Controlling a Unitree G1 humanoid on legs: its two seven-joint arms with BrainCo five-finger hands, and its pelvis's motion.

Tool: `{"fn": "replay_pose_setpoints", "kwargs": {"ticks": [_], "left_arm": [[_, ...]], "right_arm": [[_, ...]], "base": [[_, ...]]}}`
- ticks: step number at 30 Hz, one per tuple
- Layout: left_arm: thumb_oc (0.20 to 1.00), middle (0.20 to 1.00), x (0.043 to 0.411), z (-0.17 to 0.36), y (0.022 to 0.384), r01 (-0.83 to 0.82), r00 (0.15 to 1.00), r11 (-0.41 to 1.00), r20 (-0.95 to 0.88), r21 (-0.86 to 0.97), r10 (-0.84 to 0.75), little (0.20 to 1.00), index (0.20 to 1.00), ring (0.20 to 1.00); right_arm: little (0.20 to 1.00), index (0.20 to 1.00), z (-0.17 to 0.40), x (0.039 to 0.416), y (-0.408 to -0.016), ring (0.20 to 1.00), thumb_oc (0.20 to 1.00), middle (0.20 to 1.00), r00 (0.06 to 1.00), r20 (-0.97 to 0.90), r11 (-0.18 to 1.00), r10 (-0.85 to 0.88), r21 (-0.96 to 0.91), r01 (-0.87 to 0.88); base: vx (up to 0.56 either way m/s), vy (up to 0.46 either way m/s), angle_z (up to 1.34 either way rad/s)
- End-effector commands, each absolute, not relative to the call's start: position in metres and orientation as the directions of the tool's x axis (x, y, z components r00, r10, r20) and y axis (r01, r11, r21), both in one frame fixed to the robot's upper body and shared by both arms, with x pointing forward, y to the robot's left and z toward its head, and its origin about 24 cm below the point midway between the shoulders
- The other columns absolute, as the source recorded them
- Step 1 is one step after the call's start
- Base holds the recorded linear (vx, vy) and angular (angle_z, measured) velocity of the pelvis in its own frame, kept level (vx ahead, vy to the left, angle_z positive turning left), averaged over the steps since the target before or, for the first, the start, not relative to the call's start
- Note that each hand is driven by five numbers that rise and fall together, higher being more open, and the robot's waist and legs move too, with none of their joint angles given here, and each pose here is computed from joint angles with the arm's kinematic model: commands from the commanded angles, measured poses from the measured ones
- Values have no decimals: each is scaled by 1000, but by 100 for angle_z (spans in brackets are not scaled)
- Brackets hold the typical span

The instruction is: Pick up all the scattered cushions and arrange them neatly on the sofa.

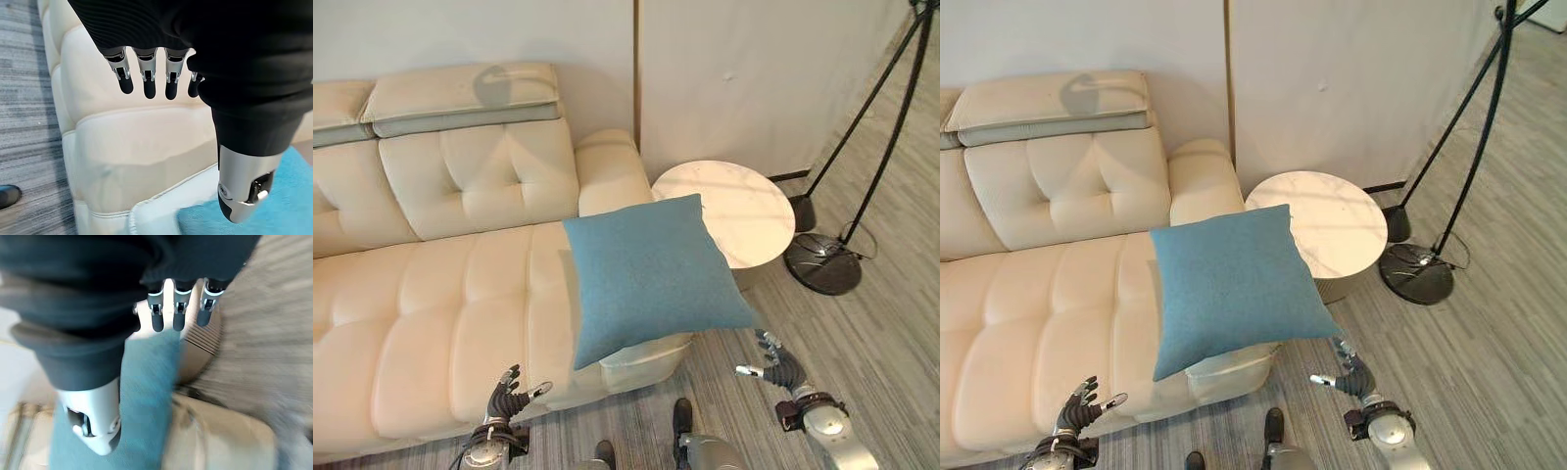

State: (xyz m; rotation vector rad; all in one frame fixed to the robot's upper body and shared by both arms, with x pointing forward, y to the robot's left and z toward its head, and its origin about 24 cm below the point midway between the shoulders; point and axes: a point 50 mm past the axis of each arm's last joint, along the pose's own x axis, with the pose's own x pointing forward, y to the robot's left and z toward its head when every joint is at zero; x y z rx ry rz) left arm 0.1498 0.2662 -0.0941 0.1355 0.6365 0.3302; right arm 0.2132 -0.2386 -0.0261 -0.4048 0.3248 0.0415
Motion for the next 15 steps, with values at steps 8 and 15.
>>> {"fn": "replay_pose_setpoints", "kwargs": {"ticks": [8, 15], "left_arm": [[1000, 1000, 230, -46, 275, -354, 863, 929, -346, 102, 367, 1000, 1000, 1000], [1000, 1000, 321, 17, 259, -335, 921, 939, -182, 75, 343, 1000, 1000, 1000]], "right_arm": [[1000, 1000, 50, 305, -209, 1000, 1000, 1000, 990, -65, 870, 124, -473, -139], [1000, 1000, 109, 386, -195, 1000, 1000, 1000, 1000, -14, 872, -3, -489, -4]], "base": [[-38, -109, 13], [-165, -32, 3]]}}
